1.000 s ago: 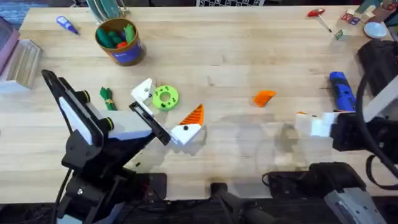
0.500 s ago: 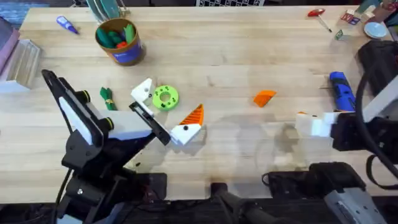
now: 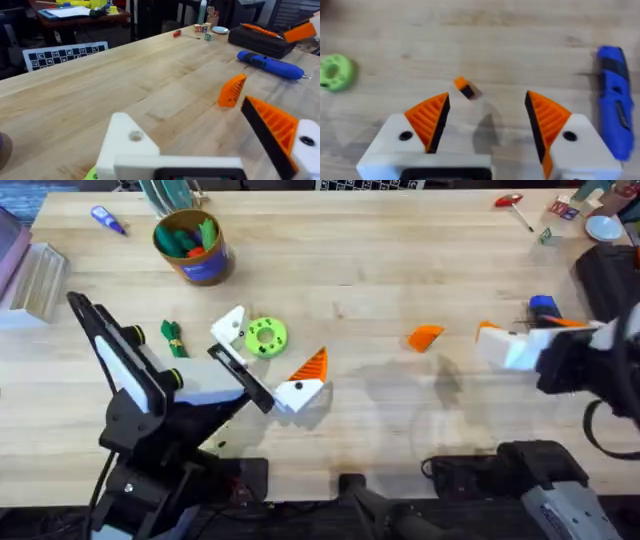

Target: Pick up the gripper from the table and insert it into the empty holder that is missing its gripper. Then pick up a screw, insert it into the mounting hole, and use the screwdriver to tighten it. Finally, clean up the table by picking up the vegetable and placing it into the bucket.

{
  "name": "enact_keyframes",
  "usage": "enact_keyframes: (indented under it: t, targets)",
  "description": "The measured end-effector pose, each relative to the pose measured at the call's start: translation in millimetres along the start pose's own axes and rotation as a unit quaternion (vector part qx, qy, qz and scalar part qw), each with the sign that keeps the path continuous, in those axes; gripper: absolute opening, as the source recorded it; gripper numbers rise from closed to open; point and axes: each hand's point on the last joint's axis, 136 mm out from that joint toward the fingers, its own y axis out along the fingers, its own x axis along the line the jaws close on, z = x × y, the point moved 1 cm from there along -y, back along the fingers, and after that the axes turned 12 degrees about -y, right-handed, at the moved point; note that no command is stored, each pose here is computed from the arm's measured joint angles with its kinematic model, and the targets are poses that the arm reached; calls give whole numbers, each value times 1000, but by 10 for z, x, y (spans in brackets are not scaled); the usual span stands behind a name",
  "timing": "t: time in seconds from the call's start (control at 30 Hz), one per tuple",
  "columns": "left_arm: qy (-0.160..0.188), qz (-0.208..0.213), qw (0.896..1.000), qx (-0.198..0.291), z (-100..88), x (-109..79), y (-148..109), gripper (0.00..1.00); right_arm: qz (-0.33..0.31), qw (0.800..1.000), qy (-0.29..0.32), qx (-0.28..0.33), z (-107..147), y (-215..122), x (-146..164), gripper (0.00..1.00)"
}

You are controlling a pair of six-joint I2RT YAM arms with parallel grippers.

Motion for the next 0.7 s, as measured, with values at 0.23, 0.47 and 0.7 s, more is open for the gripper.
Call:
enact_keyframes:
  t: [0.23,0.47,0.7]
  targets:
    - [0,0,1000,0,-1,0,0,991,-64,998,14,-18,-73,-16,205,924]
    - [0,0,1000,0,-1,0,0,991,-93,995,22,23,22,71,283,924]
    - [0,0,1000,0,-1,0,0,990,-130,979,4,156,176,361,366,925]
